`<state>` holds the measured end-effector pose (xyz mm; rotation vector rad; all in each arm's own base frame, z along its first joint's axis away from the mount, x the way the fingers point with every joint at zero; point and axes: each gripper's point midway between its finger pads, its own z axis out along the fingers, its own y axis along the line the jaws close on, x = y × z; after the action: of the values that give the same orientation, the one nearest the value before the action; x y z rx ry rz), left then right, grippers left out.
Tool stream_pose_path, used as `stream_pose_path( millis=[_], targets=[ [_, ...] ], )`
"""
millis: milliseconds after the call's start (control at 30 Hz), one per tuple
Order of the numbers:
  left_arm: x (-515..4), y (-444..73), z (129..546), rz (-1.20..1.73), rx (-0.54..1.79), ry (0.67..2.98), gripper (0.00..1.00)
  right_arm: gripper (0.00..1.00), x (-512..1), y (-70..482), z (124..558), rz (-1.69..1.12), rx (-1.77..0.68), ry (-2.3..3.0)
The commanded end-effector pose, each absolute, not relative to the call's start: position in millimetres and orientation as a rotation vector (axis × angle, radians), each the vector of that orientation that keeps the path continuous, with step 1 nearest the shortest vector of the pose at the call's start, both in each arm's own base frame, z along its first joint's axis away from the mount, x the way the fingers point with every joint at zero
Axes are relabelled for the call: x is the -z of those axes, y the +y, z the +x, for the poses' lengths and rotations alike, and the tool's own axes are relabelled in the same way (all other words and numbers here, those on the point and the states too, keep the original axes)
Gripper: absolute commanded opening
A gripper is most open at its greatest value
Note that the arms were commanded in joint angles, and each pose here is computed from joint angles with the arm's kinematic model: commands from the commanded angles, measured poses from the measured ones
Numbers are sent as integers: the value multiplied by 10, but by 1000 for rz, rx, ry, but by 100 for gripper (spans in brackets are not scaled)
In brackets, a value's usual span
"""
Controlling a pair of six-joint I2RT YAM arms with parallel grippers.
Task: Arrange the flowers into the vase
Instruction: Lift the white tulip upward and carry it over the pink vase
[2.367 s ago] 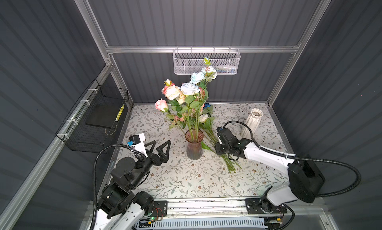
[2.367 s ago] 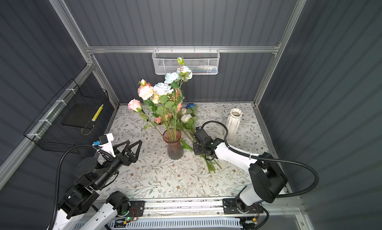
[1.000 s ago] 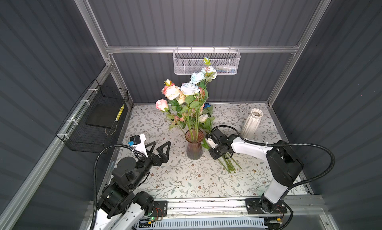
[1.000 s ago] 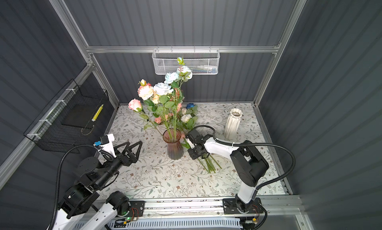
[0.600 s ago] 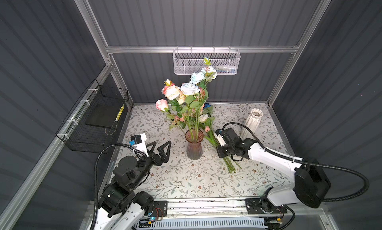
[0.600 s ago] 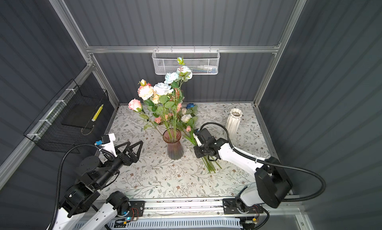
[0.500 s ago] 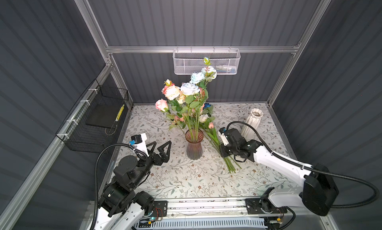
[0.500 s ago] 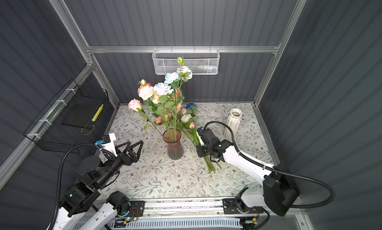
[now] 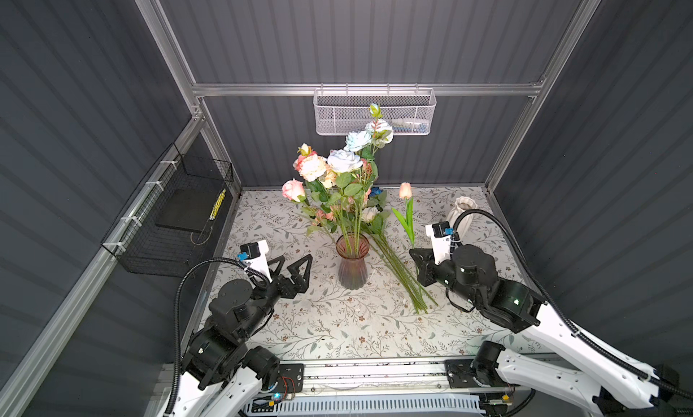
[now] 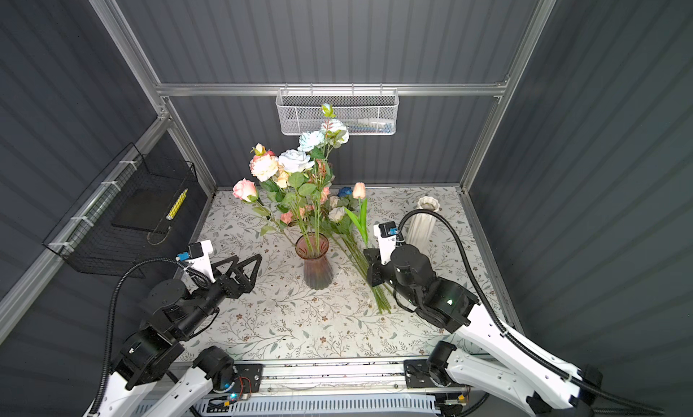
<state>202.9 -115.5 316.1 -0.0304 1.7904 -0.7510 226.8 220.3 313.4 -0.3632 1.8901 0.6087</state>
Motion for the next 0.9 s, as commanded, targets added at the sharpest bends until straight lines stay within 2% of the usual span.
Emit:
stream_pose_path(
  millis=[0,167,333,633,867],
  targets=[
    [-3315,-1155,2024,-29,767,1751,100,3,-3828,2361,2251,-354,-654,1641],
    [-3340,-1154,2019,-28,768,1752,100,3,-4522,2793,2053,-427,-806,1341],
    [-3354,-1152,2016,-35,775,1752,100,3,-4852,3213,2079,-467,-855,1164],
    [-3346,-1161,2013,-38,782,1761,100,2,-4551,3710,2575,-420,-693,1103],
    [-3350,-1190,1998,-24,799,1762,100,2,-4029,3693,2902,-369,-619,1192]
  ],
)
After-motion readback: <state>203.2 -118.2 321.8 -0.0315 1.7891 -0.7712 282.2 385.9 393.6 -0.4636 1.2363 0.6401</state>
